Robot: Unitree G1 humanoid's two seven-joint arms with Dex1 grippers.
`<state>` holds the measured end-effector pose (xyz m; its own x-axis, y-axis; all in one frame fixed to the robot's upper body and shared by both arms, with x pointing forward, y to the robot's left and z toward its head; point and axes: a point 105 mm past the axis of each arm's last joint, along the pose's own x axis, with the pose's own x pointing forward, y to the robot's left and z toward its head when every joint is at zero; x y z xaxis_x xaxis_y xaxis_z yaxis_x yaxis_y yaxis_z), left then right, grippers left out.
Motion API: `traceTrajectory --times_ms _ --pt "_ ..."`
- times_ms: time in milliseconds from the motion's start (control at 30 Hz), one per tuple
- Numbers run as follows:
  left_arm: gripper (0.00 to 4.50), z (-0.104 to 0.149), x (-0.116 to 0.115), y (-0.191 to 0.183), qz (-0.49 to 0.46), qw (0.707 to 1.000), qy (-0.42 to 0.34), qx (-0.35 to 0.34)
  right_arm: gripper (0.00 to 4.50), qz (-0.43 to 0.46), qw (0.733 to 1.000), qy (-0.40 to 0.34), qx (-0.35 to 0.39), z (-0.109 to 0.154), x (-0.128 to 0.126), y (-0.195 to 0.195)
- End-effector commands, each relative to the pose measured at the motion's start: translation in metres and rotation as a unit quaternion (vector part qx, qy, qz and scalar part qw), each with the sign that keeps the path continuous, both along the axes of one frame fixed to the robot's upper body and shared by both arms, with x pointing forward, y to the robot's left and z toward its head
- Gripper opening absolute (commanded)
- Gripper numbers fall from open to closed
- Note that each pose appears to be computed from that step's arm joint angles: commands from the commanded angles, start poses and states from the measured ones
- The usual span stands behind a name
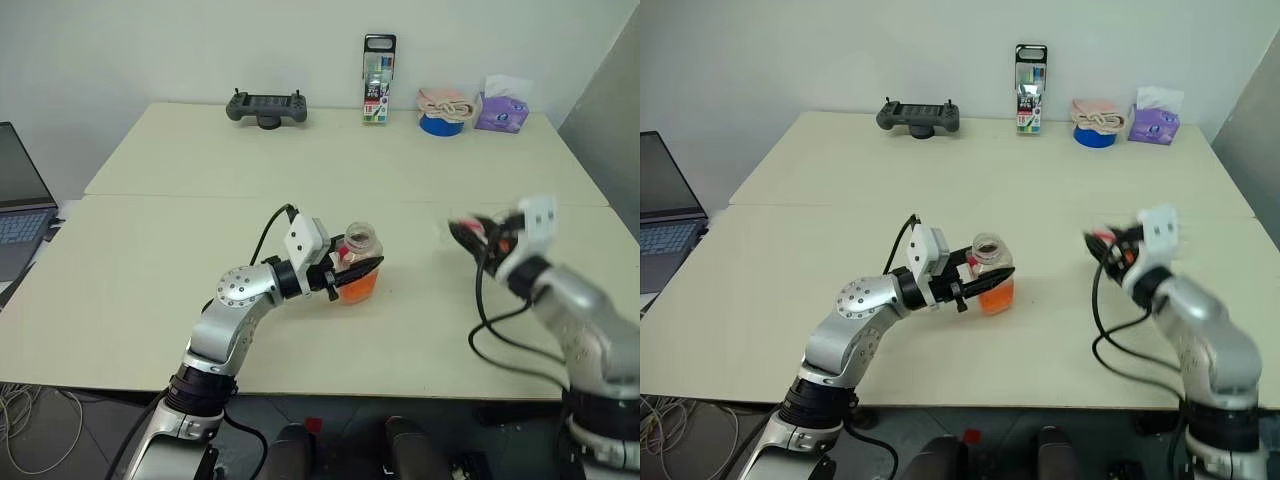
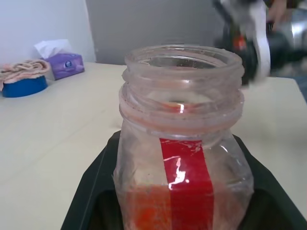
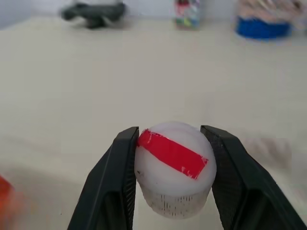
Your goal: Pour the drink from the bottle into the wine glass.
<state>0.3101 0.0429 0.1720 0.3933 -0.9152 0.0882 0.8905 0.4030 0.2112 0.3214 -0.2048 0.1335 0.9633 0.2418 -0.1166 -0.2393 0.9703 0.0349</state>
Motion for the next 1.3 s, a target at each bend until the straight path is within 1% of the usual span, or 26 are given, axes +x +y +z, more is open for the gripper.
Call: traceTrajectory --times_ms 33,100,233,300,333,500,567,633,700,733,767,800,867,900,933,967,1000,1067,1167,1233,1300 --pt "1.92 0.017 -0.003 -0.009 -0.019 0.999 -0.026 -0.019 1.74 -0.077 0.997 -0.010 -0.011 -0.015 -0.009 -0.019" --pt "1.92 0.016 -0.003 -0.010 -0.022 0.999 -0.026 -0.016 1.74 -0.100 0.995 0.005 -0.007 -0.028 -0.010 -0.025" --pt "1.92 0.016 0.000 -0.009 -0.020 0.999 -0.026 -0.014 1.74 -0.154 0.988 0.003 -0.020 -0.033 -0.004 -0.043" --pt "1.92 0.016 0.001 -0.008 -0.017 0.999 -0.027 -0.013 2.48 -0.163 0.986 -0.001 -0.028 -0.031 -0.002 -0.048" --pt "1.92 0.016 0.001 -0.008 -0.016 0.999 -0.027 -0.013 2.72 -0.170 0.985 0.000 -0.033 -0.032 -0.002 -0.052" --pt "1.92 0.013 0.004 -0.006 -0.007 1.000 -0.025 -0.011 4.47 -0.182 0.982 0.008 -0.052 -0.034 -0.001 -0.059" --pt "1.92 0.013 0.007 -0.004 0.001 1.000 -0.024 -0.013 4.50 -0.182 0.982 -0.001 -0.054 -0.029 -0.001 -0.060" --pt "1.92 0.015 0.012 0.000 0.017 0.999 -0.022 -0.019 4.50 -0.175 0.982 -0.022 -0.065 -0.013 0.000 -0.057" --pt "1.92 0.019 0.019 0.007 0.040 0.999 -0.021 -0.028 4.50 -0.140 0.985 -0.054 -0.081 0.009 0.001 -0.045" --pt "1.92 0.022 0.025 0.013 0.057 0.998 -0.020 -0.035 4.50 -0.108 0.988 -0.069 -0.085 0.022 0.002 -0.034" --pt "1.92 0.025 0.030 0.018 0.073 0.996 -0.019 -0.041 4.50 -0.072 0.990 -0.080 -0.087 0.032 0.003 -0.021" --pt "1.92 0.027 0.036 0.026 0.096 0.994 -0.020 -0.046 4.50 -0.011 0.993 -0.084 -0.087 0.040 0.003 0.000" --pt "1.92 0.031 0.045 0.038 0.127 0.990 -0.021 -0.051 4.50 0.075 0.990 -0.080 -0.086 0.046 0.000 0.029" --pt "1.92 0.032 0.055 0.054 0.168 0.984 -0.026 -0.045 4.50 0.167 0.979 -0.072 -0.087 0.048 -0.006 0.063" --pt "1.92 0.034 0.062 0.065 0.196 0.979 -0.031 -0.041 4.50 0.228 0.968 -0.063 -0.089 0.048 -0.013 0.084" --pt "1.92 0.035 0.070 0.084 0.238 0.970 -0.030 -0.042 4.50 0.289 0.951 -0.060 -0.093 0.048 -0.018 0.109" --pt "1.92 0.034 0.076 0.099 0.269 0.962 -0.031 -0.038 4.50 0.323 0.940 -0.058 -0.088 0.047 -0.020 0.126" --pt "1.92 0.032 0.084 0.128 0.322 0.945 -0.034 -0.034 4.50 0.355 0.929 -0.068 -0.084 0.049 -0.017 0.151" --pt "1.92 0.031 0.092 0.162 0.376 0.925 -0.030 -0.047 4.50 0.373 0.920 -0.079 -0.093 0.050 -0.009 0.174" --pt "1.92 0.033 0.095 0.178 0.398 0.915 -0.028 -0.062 4.50 0.381 0.916 -0.085 -0.096 0.052 -0.006 0.184" --pt "1.92 0.033 0.097 0.187 0.408 0.910 -0.033 -0.061 4.50 0.387 0.913 -0.090 -0.096 0.054 -0.005 0.193"
